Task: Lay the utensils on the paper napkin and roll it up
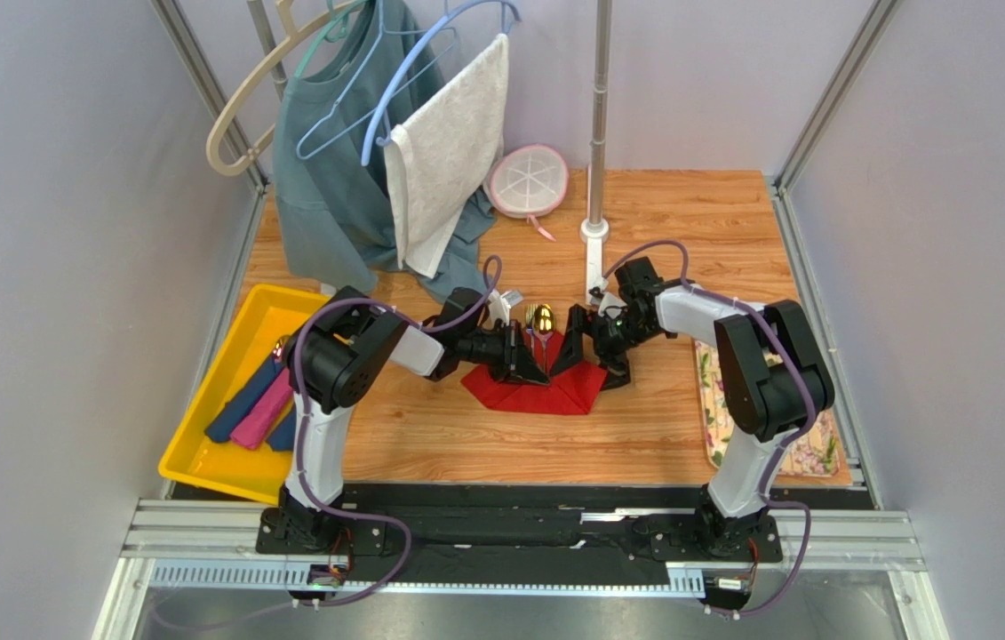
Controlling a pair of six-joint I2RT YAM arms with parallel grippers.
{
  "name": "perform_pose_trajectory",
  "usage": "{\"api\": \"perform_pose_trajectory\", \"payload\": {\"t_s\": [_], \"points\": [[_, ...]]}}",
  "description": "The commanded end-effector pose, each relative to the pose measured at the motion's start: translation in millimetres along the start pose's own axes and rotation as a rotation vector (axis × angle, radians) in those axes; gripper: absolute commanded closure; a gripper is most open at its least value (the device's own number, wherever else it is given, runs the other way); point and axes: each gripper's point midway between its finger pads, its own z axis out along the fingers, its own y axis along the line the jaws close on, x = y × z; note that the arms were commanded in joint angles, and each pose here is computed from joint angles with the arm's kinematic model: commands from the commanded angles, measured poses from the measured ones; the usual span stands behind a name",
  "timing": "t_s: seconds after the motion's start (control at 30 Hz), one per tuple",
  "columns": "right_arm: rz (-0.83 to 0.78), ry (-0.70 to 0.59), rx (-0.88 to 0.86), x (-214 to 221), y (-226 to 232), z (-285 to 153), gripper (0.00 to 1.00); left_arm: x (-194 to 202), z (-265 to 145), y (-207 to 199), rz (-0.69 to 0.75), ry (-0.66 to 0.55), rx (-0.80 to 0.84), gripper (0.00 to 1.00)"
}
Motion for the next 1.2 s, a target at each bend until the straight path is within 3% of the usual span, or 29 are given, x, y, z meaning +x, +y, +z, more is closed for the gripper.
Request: {"api": "perform_pose_trajectory", "payload": {"t_s": [0.0,0.07,0.13,0.17,0.5,0.6,0.93,1.17], "points": [[-0.032,-0.083,0.152,-7,-22,-13,0.14,-9,1,9,0.020,-0.035,-0.020,0.91],[-0.022,-0.082,0.179,-8,-28,-14,0.19,-8,1,9,0.016,-0.033,-0.020,0.91],[-0.020,-0.064,0.143,-7,-25,-14,0.31,-9,1,9,0.020,-0.035,-0.020,0.91],[-0.020,-0.049,0.099,-6,-18,-13,0.44,-9,1,9,0.018,-0.035,-0.020,0.91],[-0.026,0.020,-0.087,-1,23,-13,0.95,-9,2,10,0.018,-0.037,-0.027,0.92],[-0.021,0.049,-0.095,1,27,-6,1.00,-10,1,10,0.021,-0.038,-0.026,0.92],[0.030,0.101,-0.061,2,25,18,1.00,-11,1,7,0.012,-0.038,-0.018,0.92],[0.050,0.092,-0.003,-2,11,26,1.00,-20,-5,-18,0.038,-0.067,0.045,0.92]]}}
